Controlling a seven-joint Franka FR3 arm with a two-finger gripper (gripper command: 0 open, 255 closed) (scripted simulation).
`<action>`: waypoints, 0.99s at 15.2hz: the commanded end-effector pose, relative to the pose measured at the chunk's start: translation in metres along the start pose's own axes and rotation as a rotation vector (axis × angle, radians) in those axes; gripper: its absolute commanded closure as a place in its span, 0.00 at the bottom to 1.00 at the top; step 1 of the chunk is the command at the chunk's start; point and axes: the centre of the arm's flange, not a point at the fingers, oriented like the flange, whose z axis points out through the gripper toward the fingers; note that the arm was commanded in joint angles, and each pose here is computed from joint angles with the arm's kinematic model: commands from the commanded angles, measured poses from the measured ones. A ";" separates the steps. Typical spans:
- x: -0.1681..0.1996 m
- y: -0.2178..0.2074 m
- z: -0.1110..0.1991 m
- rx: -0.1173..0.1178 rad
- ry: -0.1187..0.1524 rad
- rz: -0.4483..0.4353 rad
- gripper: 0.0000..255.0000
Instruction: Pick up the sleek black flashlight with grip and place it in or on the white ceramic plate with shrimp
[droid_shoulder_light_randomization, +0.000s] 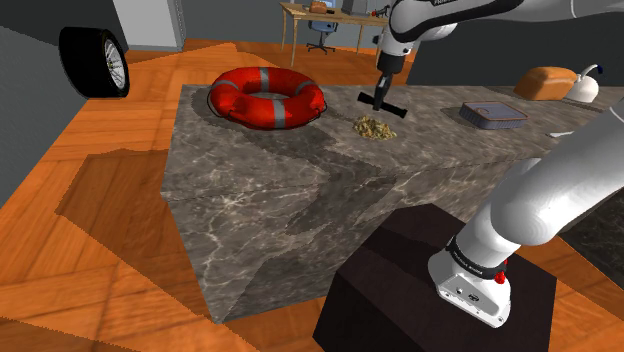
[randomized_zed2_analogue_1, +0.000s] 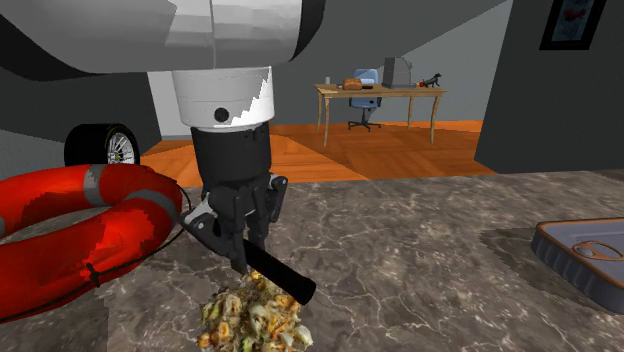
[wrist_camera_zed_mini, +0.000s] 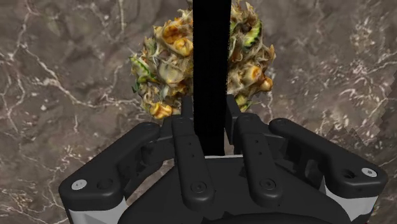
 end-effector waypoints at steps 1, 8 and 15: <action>0.000 0.000 0.011 0.000 0.000 0.000 1.00; 0.000 0.000 0.040 0.000 0.000 0.000 1.00; 0.000 0.000 0.040 0.000 0.000 0.000 0.00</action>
